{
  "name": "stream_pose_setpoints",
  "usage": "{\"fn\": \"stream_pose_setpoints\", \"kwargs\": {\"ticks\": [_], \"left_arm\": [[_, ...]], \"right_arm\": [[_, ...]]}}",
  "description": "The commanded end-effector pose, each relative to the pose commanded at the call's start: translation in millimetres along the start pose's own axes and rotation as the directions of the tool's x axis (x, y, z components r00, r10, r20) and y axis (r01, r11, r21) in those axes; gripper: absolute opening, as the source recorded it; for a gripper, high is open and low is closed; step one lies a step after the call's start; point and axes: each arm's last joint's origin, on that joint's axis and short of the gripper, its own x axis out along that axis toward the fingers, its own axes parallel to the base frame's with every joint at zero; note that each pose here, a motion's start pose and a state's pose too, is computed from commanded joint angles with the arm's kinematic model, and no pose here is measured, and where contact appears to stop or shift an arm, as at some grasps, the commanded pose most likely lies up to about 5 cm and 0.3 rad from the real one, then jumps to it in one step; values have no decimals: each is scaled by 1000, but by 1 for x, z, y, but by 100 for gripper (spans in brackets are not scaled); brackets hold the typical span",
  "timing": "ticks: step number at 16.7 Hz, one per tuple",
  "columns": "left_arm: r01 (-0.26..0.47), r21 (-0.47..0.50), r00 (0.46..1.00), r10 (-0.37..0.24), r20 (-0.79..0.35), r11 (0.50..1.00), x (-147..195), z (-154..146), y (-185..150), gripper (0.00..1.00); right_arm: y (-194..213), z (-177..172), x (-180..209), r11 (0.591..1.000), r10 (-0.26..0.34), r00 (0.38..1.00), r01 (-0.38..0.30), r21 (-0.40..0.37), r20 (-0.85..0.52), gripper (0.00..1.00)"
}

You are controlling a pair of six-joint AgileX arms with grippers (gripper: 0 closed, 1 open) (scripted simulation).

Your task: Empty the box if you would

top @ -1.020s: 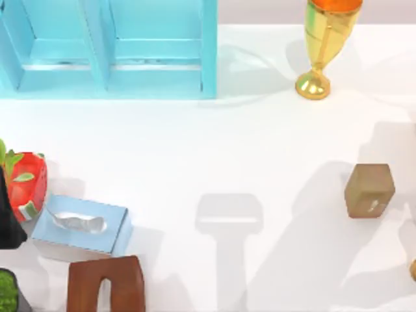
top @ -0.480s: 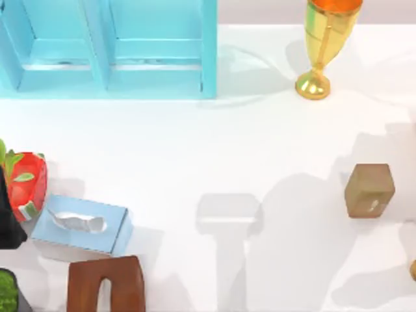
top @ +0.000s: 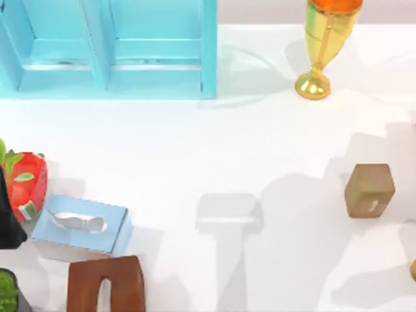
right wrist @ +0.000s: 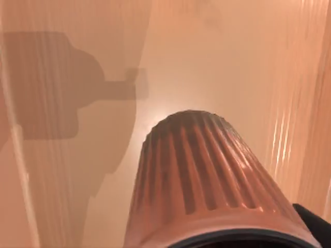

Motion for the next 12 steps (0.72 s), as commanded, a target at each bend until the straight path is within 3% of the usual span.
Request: {"fn": "stream_pose_setpoints", "kwargs": {"ticks": [3,7,12], "left_arm": [[0,0,1000,0,0,1000,0,0,0,100],[0,0,1000,0,0,1000,0,0,0,100],[0,0,1000,0,0,1000,0,0,0,100]], "right_arm": [[45,12,10,1000,1,1000,-1,3,-22,0],[144,15,30,1000,-13,999,14,7,-52,0],[278,-34,59,999,-52,997,52,-8,-56,0]]}}
